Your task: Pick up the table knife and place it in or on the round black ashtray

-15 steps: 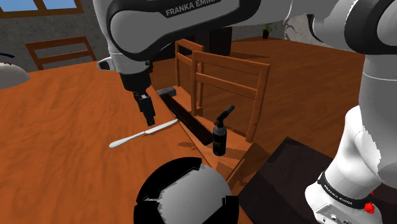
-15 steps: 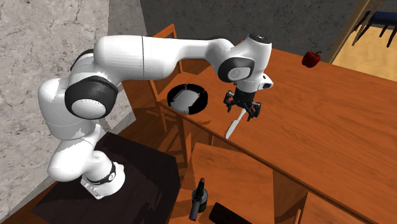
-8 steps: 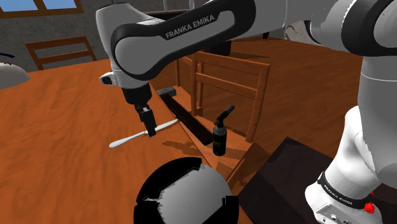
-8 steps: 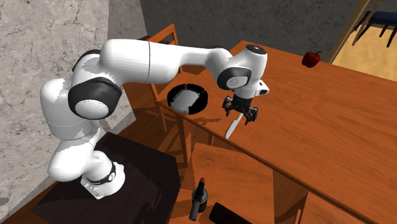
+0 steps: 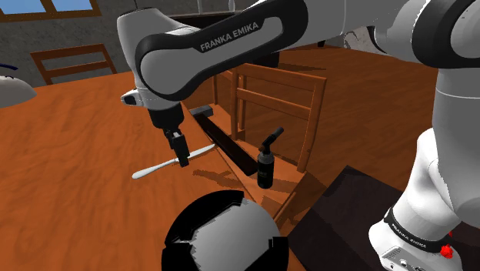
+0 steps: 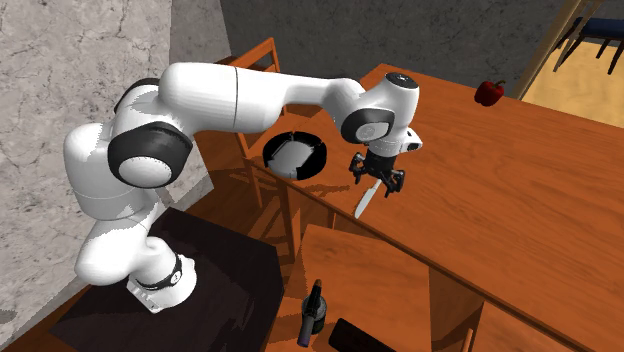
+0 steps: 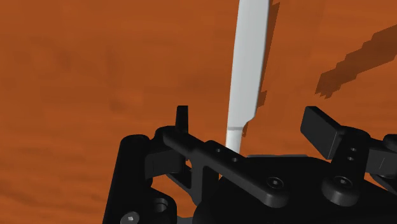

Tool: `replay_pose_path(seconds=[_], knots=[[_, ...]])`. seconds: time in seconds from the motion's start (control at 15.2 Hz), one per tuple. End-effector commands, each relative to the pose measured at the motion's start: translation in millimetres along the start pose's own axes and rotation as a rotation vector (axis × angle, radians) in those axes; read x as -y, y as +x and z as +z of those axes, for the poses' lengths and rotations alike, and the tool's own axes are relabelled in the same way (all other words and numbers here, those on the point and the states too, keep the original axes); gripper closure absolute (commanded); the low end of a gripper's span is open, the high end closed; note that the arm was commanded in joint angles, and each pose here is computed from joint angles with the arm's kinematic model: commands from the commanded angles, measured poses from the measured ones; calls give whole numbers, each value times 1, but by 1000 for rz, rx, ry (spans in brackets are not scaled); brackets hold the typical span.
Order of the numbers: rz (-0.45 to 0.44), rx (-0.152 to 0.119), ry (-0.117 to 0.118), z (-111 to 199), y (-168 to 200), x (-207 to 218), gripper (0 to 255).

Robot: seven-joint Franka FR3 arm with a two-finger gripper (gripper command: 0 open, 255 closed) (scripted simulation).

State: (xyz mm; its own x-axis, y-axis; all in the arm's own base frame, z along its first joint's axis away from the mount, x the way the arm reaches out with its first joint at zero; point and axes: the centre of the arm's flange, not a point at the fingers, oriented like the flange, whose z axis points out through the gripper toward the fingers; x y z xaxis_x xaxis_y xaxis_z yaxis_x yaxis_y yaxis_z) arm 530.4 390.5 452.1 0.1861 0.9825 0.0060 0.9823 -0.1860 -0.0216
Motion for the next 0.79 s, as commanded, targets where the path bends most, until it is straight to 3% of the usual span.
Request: replay_pose_path(seconds=[0.0,0.73], knots=[[0,0,0,0,0,0,255],[0,0,0,-11,0,0,255]])
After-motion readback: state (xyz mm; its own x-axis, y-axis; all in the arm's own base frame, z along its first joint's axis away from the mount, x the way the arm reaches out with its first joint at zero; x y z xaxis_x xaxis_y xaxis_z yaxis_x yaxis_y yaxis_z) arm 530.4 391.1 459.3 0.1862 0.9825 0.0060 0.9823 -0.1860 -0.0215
